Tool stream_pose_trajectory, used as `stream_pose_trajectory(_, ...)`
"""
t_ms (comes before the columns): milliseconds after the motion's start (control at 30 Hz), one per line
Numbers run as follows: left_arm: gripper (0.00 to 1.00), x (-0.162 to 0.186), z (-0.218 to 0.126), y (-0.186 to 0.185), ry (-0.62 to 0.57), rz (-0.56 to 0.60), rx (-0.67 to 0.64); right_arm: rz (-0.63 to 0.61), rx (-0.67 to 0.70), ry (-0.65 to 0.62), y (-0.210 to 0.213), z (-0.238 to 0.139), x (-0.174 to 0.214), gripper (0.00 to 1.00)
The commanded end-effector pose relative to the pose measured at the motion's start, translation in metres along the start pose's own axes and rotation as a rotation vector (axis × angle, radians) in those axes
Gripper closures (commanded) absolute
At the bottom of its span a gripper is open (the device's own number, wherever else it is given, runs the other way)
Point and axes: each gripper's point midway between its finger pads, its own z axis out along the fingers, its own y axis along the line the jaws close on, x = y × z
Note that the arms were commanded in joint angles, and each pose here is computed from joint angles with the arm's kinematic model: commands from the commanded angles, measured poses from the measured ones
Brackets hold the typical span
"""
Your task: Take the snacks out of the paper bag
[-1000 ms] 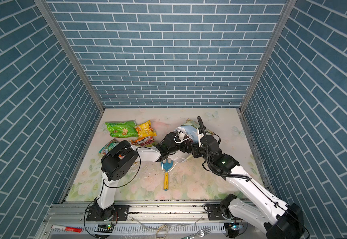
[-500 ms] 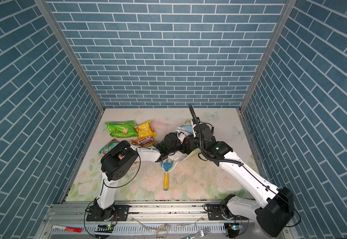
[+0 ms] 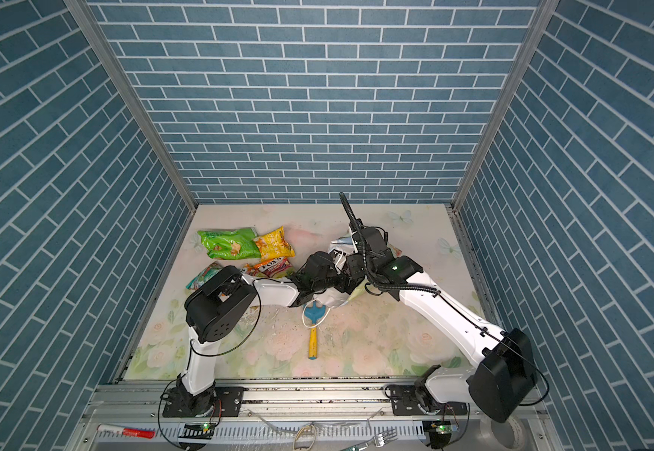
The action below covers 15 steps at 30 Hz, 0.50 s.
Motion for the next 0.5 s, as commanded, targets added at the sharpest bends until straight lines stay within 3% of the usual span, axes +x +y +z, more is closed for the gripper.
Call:
stream_pose_trajectory(0,0.0,-0.003,-0.011,-0.009,0.001,0.097,0.017,0.08,0.033,-0.107,-0.007,-0.015,-0.029,1.0)
stream_pose_trajectory(200,0.0,0.012,-0.02,-0.002,0.057,0.128,-0.02,0.037,0.068,-0.077,-0.008,-0.011,-0.029,1.0)
stream_pose_trajectory(467,0.01,0.008,-0.024,0.002,0.1,0.183,-0.059,-0.062,0.084,-0.104,0.008,-0.017,-0.046,1.0)
